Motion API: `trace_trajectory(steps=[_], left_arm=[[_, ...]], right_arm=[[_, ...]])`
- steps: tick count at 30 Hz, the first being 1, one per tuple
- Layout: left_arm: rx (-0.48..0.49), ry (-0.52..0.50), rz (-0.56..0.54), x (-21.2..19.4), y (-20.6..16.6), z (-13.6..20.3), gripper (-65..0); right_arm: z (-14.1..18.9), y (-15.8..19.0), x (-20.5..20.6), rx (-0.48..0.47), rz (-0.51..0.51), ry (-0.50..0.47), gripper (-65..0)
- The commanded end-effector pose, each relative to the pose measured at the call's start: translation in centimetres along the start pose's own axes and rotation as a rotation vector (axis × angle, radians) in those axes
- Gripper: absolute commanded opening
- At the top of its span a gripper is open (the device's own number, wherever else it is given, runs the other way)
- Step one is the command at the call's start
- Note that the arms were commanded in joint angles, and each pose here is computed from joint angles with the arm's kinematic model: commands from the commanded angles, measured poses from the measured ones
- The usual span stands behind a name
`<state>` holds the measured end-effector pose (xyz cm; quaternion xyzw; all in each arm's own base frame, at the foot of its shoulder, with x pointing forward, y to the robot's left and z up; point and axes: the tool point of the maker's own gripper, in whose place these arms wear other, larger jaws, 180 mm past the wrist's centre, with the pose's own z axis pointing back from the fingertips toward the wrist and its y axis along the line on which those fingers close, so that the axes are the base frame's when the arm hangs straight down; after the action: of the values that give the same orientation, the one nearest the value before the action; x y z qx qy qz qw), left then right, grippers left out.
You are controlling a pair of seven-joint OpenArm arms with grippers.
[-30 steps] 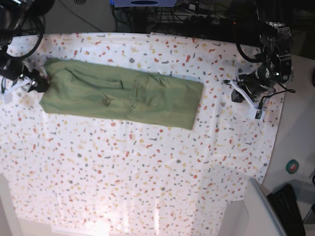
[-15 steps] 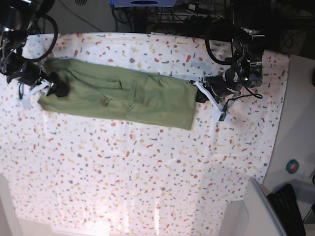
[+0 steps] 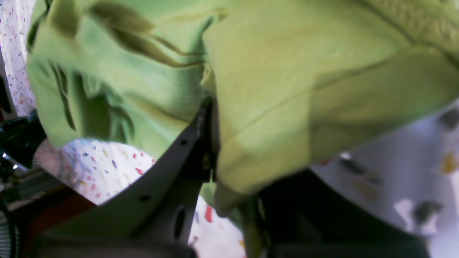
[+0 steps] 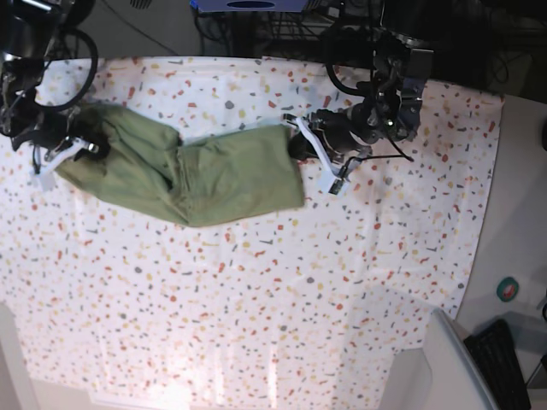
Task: Layout the t-shirt on the table in an organized manner, then fold the t-shirt properly
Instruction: 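Grasp the strip end with the left gripper and fold it toward the right gripper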
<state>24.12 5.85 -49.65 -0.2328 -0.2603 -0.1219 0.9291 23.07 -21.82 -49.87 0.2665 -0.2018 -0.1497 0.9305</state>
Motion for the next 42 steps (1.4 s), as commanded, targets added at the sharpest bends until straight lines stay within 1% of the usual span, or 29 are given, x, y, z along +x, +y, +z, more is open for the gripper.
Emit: trace_trajectory(steps=[1, 3, 5, 7, 10, 11, 16, 19, 24, 26, 29, 32, 35, 38, 40, 42], left_arm=[[0.002, 0.017, -0.020, 0.1, -0.1, 0.0, -65.0], [-0.017, 0.026, -0.042, 0.0, -0.9, -0.3, -65.0], [-0.020, 0.027, -0.047, 0.1, -1.0, -0.4, -65.0], [-0.018, 0.023, -0.047, 0.3, -0.9, -0.4, -65.0], [-0.010, 0.011, -0.056, 1.3, -0.5, -0.4, -65.0], [-0.009, 0.007, -0.058, 1.6, -0.4, -0.4, -65.0], [-0.011, -0.004, -0.062, 2.1, -0.5, -0.4, -65.0], [-0.017, -0.009, -0.073, 2.7, -0.8, -0.7, -65.0], [-0.024, -0.026, -0.066, 3.5, -1.2, -0.9, -65.0], [-0.024, -0.026, -0.066, 3.5, -1.2, -0.9, -65.0], [-0.031, -0.026, -0.069, 3.5, -1.6, -1.1, -65.0], [-0.037, -0.032, -0.064, 3.7, -2.1, -1.3, -65.0], [-0.043, -0.031, -0.065, 3.6, -2.3, -1.4, -65.0], [-0.046, -0.032, -0.063, 3.7, -2.4, -1.4, -65.0], [-0.046, -0.032, -0.063, 3.7, -2.4, -1.4, -65.0], [-0.047, -0.033, -0.061, 3.7, -2.4, -1.4, -65.0]], right_arm=[[1.1, -0.8, 1.8, -0.019, 0.017, -0.040, -65.0], [1.8, -1.3, 2.6, -0.046, 0.026, -0.051, -65.0], [2.7, -1.8, 3.6, -0.106, 0.042, -0.069, -65.0], [3.7, -1.8, 4.8, -0.157, 0.094, -0.086, -65.0], [5.2, -1.7, 6.0, -0.241, 0.204, -0.100, -65.0], [5.6, -1.4, 6.5, -0.264, 0.239, -0.108, -65.0], [6.0, 0.3, 6.8, -0.369, 0.422, -0.044, -65.0], [6.1, 1.6, 7.0, -0.420, 0.490, -0.042, -65.0], [7.3, 2.7, 7.3, -0.583, 0.575, -0.041, -65.0], [7.7, 3.6, 7.5, -0.627, 0.608, -0.048, -65.0], [7.0, 5.3, 6.8, -0.661, 0.711, -0.017, -65.0], [5.6, 7.5, 5.7, -0.658, 0.796, 0.006, -65.0], [4.9, 9.1, 5.0, -0.658, 0.827, 0.013, -65.0], [4.8, 10.8, 4.8, -0.685, 0.861, 0.003, -65.0], [4.6, 11.7, 4.6, -0.698, 0.895, 0.006, -65.0], [4.1, 12.8, 4.2, -0.688, 0.934, 0.011, -65.0]])
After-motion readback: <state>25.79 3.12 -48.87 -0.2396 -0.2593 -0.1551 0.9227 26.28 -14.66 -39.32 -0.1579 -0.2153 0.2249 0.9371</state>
